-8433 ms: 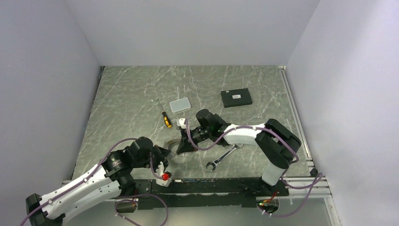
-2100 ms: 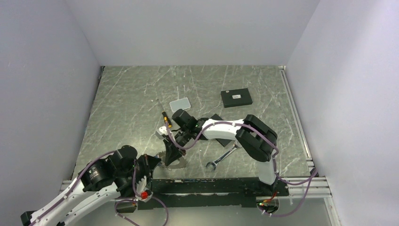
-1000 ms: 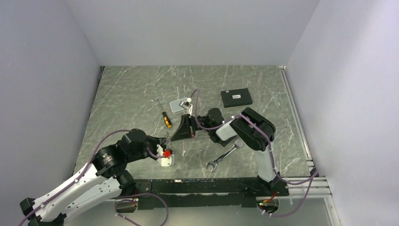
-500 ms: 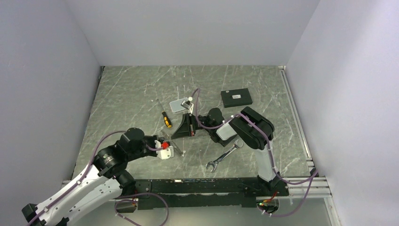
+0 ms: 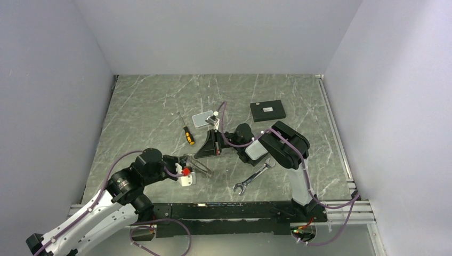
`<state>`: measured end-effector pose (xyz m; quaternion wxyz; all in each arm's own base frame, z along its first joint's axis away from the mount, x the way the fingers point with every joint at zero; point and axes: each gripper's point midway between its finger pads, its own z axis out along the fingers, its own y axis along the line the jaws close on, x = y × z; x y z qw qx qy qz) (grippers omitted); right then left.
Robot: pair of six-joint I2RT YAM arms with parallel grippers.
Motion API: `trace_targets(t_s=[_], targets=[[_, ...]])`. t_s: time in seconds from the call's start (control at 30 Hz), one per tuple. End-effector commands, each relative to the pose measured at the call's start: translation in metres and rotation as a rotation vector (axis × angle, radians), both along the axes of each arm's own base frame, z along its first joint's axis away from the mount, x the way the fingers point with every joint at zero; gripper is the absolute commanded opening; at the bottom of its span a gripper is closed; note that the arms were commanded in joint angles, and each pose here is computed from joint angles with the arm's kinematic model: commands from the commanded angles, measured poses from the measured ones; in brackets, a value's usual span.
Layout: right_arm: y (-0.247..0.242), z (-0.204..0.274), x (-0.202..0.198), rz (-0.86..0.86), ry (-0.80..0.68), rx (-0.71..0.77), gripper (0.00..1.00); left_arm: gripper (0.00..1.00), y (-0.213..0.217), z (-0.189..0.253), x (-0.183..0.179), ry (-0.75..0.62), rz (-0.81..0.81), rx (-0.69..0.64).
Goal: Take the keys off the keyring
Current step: Remove the key from the keyring.
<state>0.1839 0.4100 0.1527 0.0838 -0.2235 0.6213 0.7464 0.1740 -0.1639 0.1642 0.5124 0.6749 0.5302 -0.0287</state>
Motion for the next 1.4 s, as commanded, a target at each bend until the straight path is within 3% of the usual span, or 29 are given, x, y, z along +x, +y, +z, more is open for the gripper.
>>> trace_targets(t_s=[0.0,0.87,1.37], targets=[[-0.007,0.027,0.015,-0.102,-0.133,0.156,0.00,0.00,-0.015,0.022,-0.003,-0.048,-0.085,-0.057],[-0.004,0.003,0.036,-0.242,-0.170,-0.025,0.00,0.00,-0.033,0.051,0.001,0.053,-0.148,0.031],[0.000,-0.006,0.035,-0.235,-0.206,-0.078,0.00,0.00,-0.034,0.067,0.010,0.041,-0.140,0.071]])
